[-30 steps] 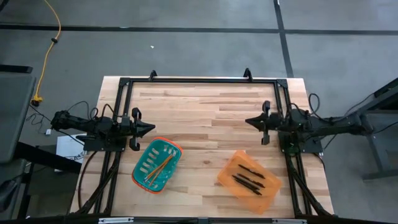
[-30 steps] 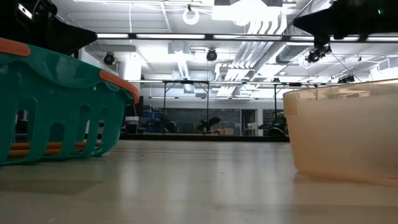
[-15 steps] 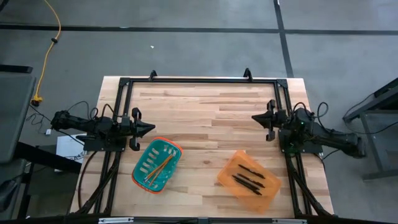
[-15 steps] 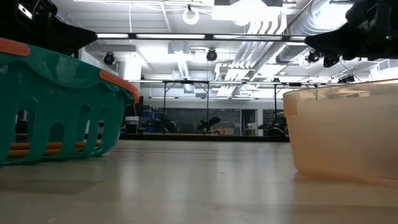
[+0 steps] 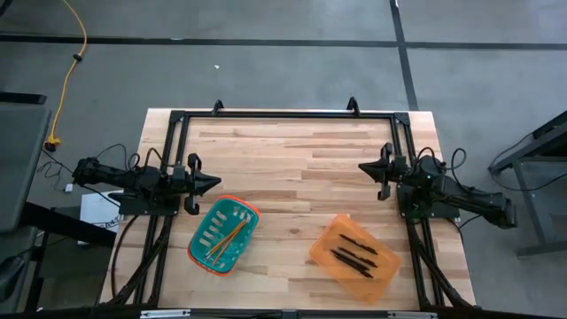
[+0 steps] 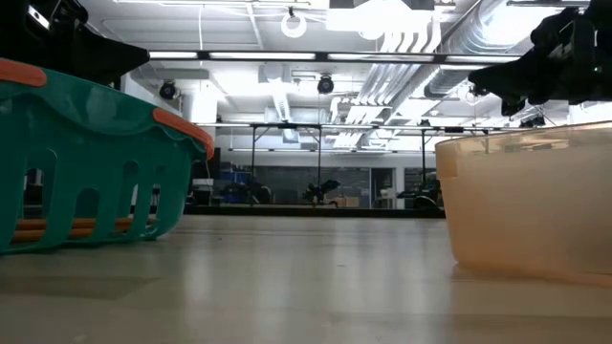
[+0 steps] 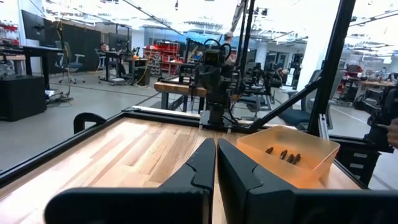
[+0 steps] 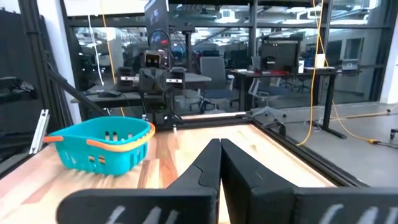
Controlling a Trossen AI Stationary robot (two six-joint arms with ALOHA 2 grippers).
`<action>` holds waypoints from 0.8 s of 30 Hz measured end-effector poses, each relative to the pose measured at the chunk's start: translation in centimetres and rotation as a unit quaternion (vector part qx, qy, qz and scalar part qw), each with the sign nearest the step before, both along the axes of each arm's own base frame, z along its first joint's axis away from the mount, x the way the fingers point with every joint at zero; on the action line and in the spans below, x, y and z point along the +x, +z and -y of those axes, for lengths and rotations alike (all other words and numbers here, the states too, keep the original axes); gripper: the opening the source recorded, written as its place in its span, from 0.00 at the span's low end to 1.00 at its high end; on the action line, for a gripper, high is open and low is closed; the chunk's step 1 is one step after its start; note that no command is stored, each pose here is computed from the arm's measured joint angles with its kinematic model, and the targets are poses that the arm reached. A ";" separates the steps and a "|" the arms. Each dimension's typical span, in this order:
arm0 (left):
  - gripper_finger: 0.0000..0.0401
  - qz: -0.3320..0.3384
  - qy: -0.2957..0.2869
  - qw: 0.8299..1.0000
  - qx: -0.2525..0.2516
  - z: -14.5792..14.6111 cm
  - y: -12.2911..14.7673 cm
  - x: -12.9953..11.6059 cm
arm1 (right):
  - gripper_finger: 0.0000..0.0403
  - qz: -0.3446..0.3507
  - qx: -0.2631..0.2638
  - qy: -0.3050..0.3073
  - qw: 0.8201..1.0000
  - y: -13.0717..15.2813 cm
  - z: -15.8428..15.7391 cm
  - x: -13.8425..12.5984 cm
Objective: Sort pens & pencils
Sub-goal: Return to Home Position
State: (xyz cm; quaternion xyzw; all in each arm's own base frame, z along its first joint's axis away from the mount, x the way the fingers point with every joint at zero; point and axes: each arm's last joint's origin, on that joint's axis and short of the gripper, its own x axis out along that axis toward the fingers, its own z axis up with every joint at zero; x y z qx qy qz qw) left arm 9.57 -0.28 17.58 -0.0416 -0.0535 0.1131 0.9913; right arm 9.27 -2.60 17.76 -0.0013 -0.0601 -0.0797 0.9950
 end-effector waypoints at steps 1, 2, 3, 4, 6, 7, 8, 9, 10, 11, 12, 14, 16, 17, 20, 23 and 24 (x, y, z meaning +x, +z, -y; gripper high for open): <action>0.01 0.000 0.000 1.000 0.000 0.0 0.0 0.0 | 0.00 0.003 -0.001 0.000 1.000 0.1 0.0 0.0; 0.01 -0.001 0.000 1.000 0.000 0.0 0.0 0.0 | 0.00 0.004 -0.001 0.000 1.000 0.1 0.0 0.0; 0.01 0.000 0.000 1.000 0.000 0.0 0.0 0.0 | 0.00 0.007 -0.002 0.000 1.000 0.2 0.0 0.0; 0.01 0.000 0.000 1.000 0.000 0.0 0.0 0.0 | 0.00 0.009 -0.003 0.000 1.000 0.2 0.0 0.0; 0.01 0.000 0.000 1.000 0.000 0.0 0.0 0.0 | 0.00 0.006 -0.005 -0.001 1.000 0.2 0.0 0.0; 0.01 0.000 0.000 1.000 0.000 0.0 0.0 0.0 | 0.00 -0.002 -0.003 -0.001 1.000 0.0 0.0 0.0; 0.01 0.000 0.000 1.000 0.000 0.0 0.0 0.0 | 0.00 -0.010 0.000 -0.001 1.000 -0.1 0.0 0.0; 0.01 0.000 0.000 1.000 0.000 0.0 0.0 0.0 | 0.00 -0.018 0.004 0.000 1.000 -0.3 0.0 0.0; 0.01 0.000 0.000 1.000 0.000 0.0 0.0 0.0 | 0.00 -0.024 0.006 0.000 1.000 -0.4 0.0 0.0; 0.01 0.000 0.000 1.000 0.000 0.0 0.0 0.0 | 0.00 -0.032 0.009 0.000 0.999 -0.6 0.0 0.1; 0.01 0.000 0.000 1.000 0.000 0.0 0.0 0.0 | 0.00 -0.038 0.011 0.000 0.999 -0.7 0.0 0.1; 0.01 0.000 0.000 1.000 0.000 0.0 0.0 0.0 | 0.00 -0.043 0.012 -0.001 0.999 -0.8 0.0 0.1; 0.01 0.000 0.000 1.000 0.000 0.0 0.0 0.0 | 0.00 -0.043 0.012 -0.001 0.999 -0.8 0.0 0.1; 0.01 0.000 0.000 1.000 0.000 0.0 0.0 0.0 | 0.00 -0.043 0.012 -0.001 0.999 -0.8 0.0 0.1; 0.01 0.000 0.000 1.000 0.000 0.0 0.0 0.0 | 0.00 -0.043 0.012 -0.001 0.999 -0.7 0.0 0.1; 0.01 0.000 0.000 1.000 0.000 0.0 0.0 0.0 | 0.00 -0.043 0.012 -0.001 0.999 -0.8 0.0 0.1; 0.01 0.000 0.000 1.000 0.000 0.0 0.0 0.0 | 0.00 -0.043 0.012 -0.001 0.999 -0.8 0.0 0.1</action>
